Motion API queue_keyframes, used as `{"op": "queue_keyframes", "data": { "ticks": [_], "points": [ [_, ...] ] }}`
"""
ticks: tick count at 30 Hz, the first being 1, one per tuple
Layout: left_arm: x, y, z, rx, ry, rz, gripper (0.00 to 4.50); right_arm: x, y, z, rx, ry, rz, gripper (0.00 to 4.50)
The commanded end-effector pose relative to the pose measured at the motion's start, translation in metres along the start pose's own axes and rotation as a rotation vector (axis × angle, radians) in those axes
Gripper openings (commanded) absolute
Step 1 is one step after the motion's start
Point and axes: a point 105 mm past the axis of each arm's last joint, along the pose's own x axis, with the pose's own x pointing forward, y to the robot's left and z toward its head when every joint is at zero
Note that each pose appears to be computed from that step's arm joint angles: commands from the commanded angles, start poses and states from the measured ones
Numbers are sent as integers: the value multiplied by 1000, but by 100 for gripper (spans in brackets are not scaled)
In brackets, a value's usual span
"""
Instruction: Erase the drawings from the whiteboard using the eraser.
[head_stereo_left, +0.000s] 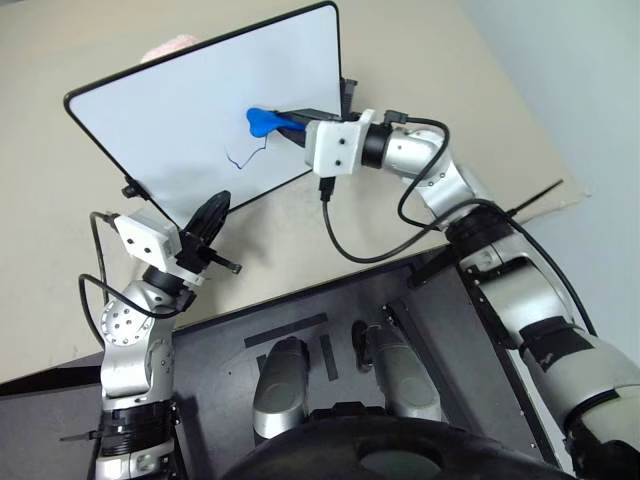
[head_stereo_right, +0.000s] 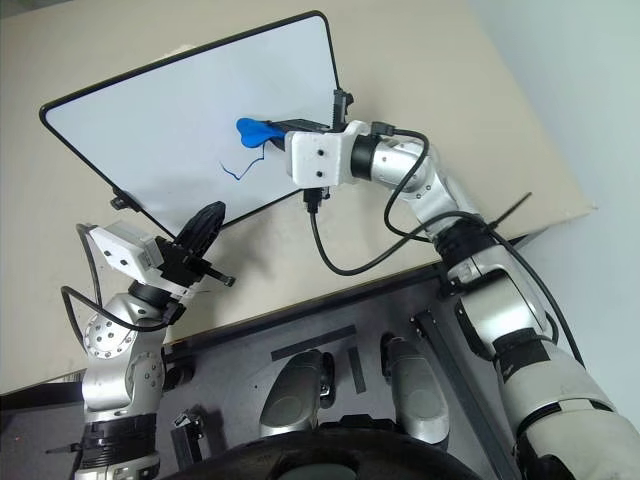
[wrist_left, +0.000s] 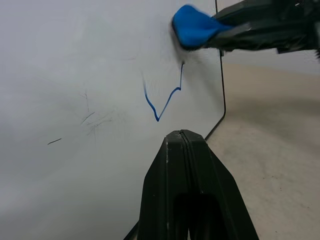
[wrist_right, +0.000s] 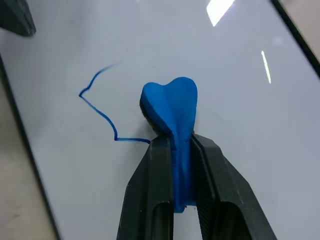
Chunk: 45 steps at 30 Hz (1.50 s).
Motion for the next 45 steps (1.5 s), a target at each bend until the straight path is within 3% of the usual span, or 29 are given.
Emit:
{"op": "queue_keyframes", "data": {
  "ticks": [1, 12, 24, 37, 41, 45],
  "points": [
    [0, 0, 8, 22, -34, 5, 0, 6, 1, -2, -105, -14, -26, 29],
    [-3, 1, 9, 29, -38, 21, 0, 12, 44, -15, -103, 7, 69, 29],
    [-2, 0, 10, 29, -38, 12, 0, 4, -16, -13, -199, 6, -170, 29],
    [1, 1, 11, 30, -39, 3, 0, 10, 45, -28, -127, 73, 9, 29],
    [0, 1, 11, 30, -38, 5, 0, 8, 44, -31, -140, 90, 0, 29],
    [-3, 1, 11, 30, -34, 9, 0, 6, 19, -30, -178, 89, -87, 29]
  ]
}}
